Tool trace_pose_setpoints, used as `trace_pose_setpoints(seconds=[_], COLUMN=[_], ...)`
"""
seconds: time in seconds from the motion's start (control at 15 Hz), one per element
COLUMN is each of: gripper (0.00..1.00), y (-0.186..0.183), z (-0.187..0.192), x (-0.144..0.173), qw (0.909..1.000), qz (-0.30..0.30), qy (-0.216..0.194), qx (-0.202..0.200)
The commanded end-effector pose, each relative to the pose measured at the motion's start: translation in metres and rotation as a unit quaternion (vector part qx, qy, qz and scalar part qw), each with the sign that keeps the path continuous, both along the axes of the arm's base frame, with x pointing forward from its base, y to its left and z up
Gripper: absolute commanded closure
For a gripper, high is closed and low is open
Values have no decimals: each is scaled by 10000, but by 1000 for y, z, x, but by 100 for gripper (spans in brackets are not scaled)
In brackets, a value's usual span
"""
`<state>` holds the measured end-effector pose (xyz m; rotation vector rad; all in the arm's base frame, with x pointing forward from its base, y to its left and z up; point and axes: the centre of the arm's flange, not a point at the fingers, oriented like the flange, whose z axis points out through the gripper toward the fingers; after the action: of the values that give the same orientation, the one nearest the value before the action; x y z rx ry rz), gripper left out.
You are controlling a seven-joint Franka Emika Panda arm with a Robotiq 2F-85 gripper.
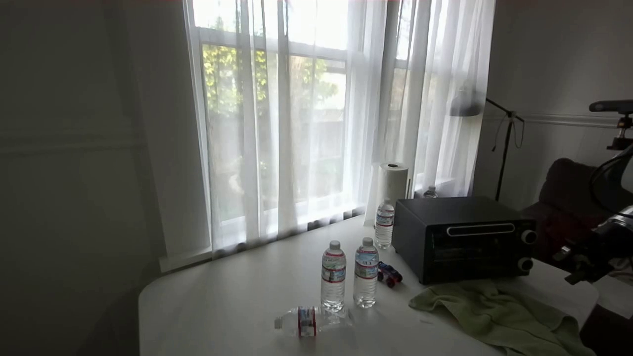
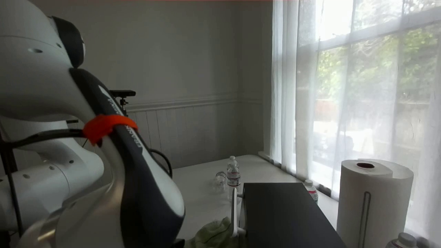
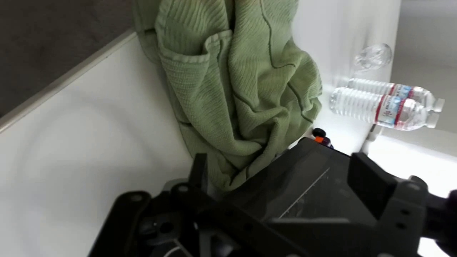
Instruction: Close the microwave door
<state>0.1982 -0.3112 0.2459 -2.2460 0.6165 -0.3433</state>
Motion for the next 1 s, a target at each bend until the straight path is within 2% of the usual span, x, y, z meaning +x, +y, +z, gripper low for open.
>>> trace_pose_setpoints(seconds=[0.0, 0.27, 0.53, 0.73, 0.93], gripper=[0, 0, 0, 0, 0], y=[57, 77, 93, 124, 172], z=[60, 97, 151, 166, 183], x=[0, 24, 53, 56, 52], qw=[9949, 9776, 9567, 9342, 9032], qz=[-123, -240, -377, -458, -628], qy=[74, 373, 1339, 2220, 3051], qx=[-994, -2058, -2555, -2754, -2952])
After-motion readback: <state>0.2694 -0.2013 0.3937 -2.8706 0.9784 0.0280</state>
